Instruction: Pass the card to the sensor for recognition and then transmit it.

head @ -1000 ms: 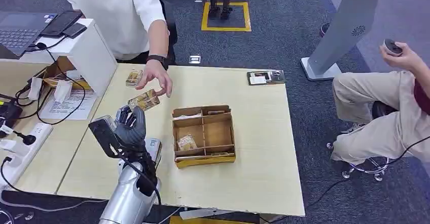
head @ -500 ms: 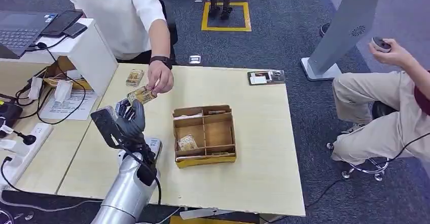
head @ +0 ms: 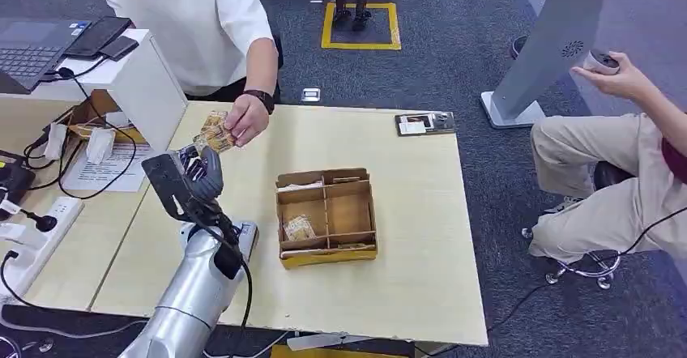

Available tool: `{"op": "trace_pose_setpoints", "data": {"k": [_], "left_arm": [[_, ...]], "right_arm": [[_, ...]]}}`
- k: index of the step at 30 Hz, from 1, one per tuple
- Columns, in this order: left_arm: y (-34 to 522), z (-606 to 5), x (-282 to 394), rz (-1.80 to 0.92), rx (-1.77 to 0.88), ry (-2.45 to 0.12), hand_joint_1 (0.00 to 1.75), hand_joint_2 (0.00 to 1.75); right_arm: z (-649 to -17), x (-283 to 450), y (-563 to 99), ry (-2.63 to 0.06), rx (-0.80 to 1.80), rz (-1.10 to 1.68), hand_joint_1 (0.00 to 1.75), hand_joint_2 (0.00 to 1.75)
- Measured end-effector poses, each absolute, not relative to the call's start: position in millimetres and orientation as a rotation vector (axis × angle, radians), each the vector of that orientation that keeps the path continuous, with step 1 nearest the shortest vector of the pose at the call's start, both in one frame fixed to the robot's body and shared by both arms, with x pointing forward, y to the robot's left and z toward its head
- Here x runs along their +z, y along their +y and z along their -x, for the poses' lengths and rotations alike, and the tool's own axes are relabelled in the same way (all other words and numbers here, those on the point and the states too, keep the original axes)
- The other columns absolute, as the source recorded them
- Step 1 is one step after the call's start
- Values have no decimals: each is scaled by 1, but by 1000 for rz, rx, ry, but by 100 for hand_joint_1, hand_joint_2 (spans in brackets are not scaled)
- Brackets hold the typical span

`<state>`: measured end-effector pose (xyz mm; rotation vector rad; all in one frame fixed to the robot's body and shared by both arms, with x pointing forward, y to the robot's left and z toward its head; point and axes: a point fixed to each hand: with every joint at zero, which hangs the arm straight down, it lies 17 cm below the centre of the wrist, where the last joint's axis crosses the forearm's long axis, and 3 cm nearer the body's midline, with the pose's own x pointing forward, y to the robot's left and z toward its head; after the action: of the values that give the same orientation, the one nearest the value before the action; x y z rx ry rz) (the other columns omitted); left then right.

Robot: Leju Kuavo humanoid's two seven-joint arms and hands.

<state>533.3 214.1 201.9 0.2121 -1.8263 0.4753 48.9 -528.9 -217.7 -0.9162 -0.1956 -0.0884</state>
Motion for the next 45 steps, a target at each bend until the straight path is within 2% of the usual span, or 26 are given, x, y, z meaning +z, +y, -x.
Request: {"op": "trace_pose_setpoints", "data": {"k": [8, 9, 22, 34, 45], "left_arm": [[218, -537, 202, -225, 466, -1827, 175, 175], [218, -537, 202, -230, 465, -1826, 0, 175], [213, -544, 198, -195, 434, -1819, 0, 175], [288, -497, 160, -166, 655, -1785, 0, 175], [310, -479, 163, -185, 689, -1809, 0, 175]], "right_arm": [[-49, -218, -529, -197, -88, 916, 0, 175], [-50, -218, -529, -197, -86, 916, 0, 175], [-52, -218, -529, -194, -90, 915, 0, 175], [-93, -214, -523, -261, 5, 908, 0, 175], [-100, -213, -523, -278, 10, 908, 0, 175]]}}
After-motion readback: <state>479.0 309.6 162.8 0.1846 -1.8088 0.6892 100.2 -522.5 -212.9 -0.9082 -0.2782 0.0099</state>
